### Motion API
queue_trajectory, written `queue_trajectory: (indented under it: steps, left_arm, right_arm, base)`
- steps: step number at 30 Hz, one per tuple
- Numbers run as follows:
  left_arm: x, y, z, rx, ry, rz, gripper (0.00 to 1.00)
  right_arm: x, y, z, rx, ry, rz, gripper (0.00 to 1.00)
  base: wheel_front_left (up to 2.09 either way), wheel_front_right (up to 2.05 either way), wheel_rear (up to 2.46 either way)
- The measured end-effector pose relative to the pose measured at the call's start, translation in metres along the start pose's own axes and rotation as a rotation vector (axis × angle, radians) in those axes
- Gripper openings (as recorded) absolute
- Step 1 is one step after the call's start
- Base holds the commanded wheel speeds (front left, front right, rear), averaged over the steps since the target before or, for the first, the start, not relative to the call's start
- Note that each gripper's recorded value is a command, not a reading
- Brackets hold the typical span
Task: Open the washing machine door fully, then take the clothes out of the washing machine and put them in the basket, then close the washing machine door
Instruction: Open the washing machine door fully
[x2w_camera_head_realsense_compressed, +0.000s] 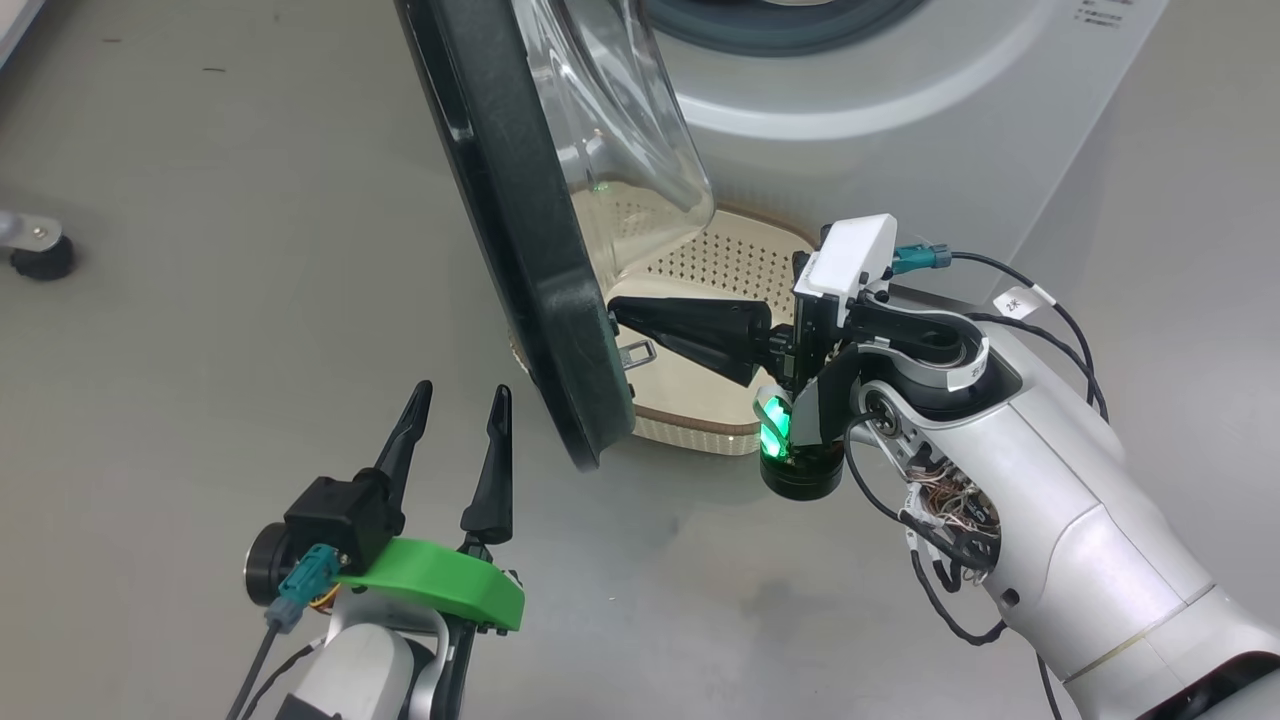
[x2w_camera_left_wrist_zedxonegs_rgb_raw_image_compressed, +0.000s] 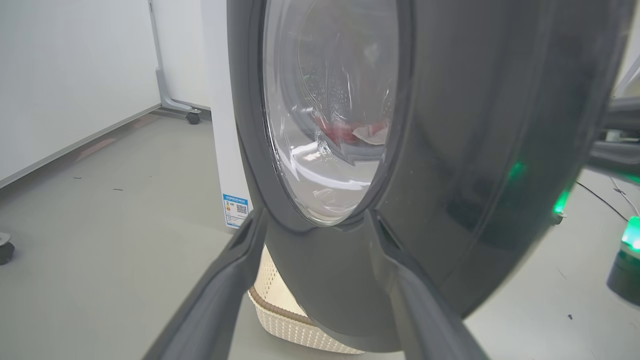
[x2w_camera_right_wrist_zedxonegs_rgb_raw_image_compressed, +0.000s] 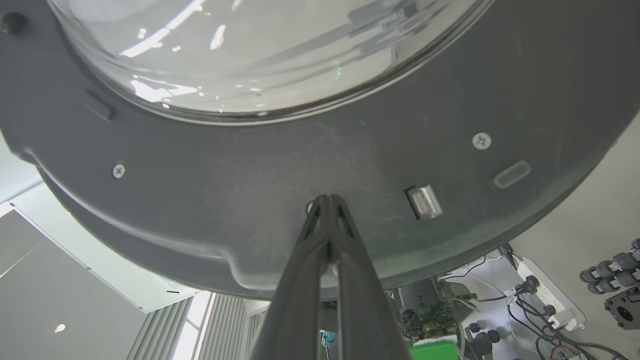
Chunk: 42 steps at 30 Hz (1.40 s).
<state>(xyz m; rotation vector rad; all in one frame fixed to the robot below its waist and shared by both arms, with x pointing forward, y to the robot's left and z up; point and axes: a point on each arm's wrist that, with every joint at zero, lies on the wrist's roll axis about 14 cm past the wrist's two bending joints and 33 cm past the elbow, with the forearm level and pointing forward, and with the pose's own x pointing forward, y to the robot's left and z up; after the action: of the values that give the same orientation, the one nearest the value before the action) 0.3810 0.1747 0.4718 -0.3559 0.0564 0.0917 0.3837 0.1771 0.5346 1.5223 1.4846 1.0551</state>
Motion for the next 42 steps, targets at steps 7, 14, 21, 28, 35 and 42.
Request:
queue_trajectory:
  steps: [7, 14, 21, 28, 35, 42]
  left_arm:
    - [0.003, -0.003, 0.006, 0.008, -0.02, -0.013, 1.0]
    - [0.003, -0.003, 0.011, 0.012, -0.037, -0.013, 1.0]
    - [0.002, 0.004, 0.02, 0.005, -0.067, 0.007, 1.0]
    - [-0.001, 0.003, 0.021, 0.0, -0.073, 0.005, 1.0]
    - [-0.002, -0.006, 0.019, 0.011, -0.072, -0.029, 1.0]
    - [-0.005, -0.008, 0.02, 0.012, -0.076, -0.044, 1.0]
  right_arm:
    - [-0.017, -0.004, 0.018, -0.153, -0.142, -0.066, 0.0]
    - [-0.07, -0.01, 0.055, -0.481, -0.364, -0.204, 0.0]
    - [-0.125, -0.003, 0.075, -0.881, -0.549, -0.368, 0.0]
    - [-0.183, -0.004, 0.08, -1.197, -0.712, -0.528, 0.0]
    - [-0.219, -0.006, 0.069, -1.295, -0.891, -0.531, 0.0]
    - [-0.247, -0.021, 0.058, -1.35, -1.007, -0.603, 0.0]
  base:
    - [0.0, 0.0, 0.0]
    - [0.0, 0.0, 0.0]
    - [0.0, 0.0, 0.0]
    - [0.0, 0.0, 0.0]
    - [0.0, 0.0, 0.0]
    - [0.0, 0.0, 0.0]
